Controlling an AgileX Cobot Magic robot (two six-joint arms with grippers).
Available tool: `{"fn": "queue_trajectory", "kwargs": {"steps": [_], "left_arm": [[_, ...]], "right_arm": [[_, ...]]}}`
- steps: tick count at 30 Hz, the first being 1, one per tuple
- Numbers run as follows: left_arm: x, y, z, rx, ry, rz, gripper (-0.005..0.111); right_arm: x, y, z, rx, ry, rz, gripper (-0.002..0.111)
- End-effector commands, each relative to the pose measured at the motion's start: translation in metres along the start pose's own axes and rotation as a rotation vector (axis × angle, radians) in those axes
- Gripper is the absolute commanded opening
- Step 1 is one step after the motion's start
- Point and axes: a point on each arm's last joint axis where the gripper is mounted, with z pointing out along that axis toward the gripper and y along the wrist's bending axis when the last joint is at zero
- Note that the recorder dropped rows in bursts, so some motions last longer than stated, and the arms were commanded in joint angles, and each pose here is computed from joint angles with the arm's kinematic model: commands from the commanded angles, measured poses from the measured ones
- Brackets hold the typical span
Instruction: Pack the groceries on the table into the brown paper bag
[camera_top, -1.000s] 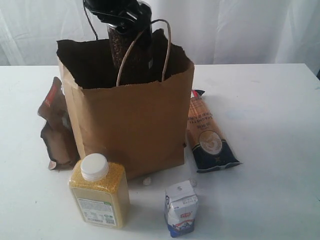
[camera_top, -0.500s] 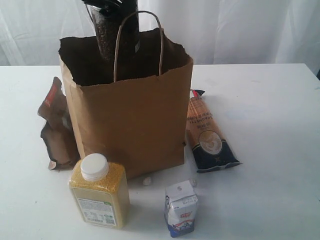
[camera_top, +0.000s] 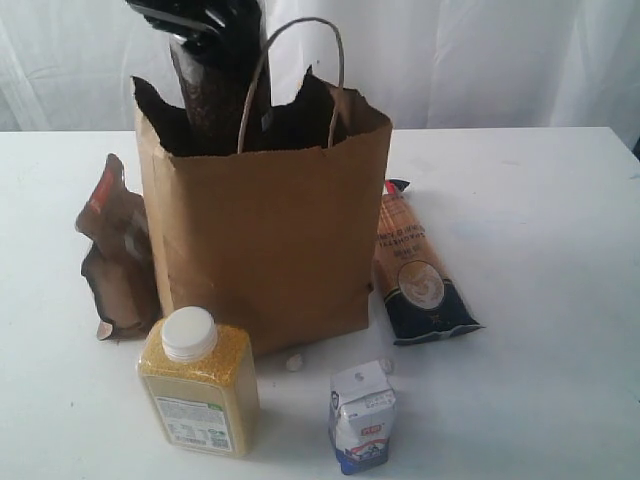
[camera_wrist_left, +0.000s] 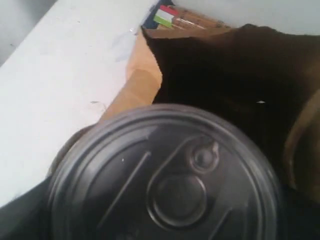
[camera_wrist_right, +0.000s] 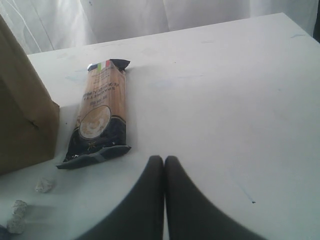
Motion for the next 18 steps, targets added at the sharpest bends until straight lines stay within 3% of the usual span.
{"fn": "queue_trajectory", "kwargs": {"steps": [1, 10, 18], "left_arm": [[0.007, -0.011, -0.006, 0.105, 0.044, 0.008, 0.0], [0.014, -0.003, -0.034, -0.037, 0.04, 0.031, 0.0], [0.018, -0.011, -0.069, -0.036, -0.045, 0.029, 0.0]], "right_arm": [[-0.001, 0.0, 0.0, 0.005, -0.019, 0.001, 0.0], [-0.001, 0.0, 0.0, 0.005, -0.019, 0.001, 0.0], [-0.001, 0.0, 0.0, 0.005, -0.019, 0.001, 0.0]]}}
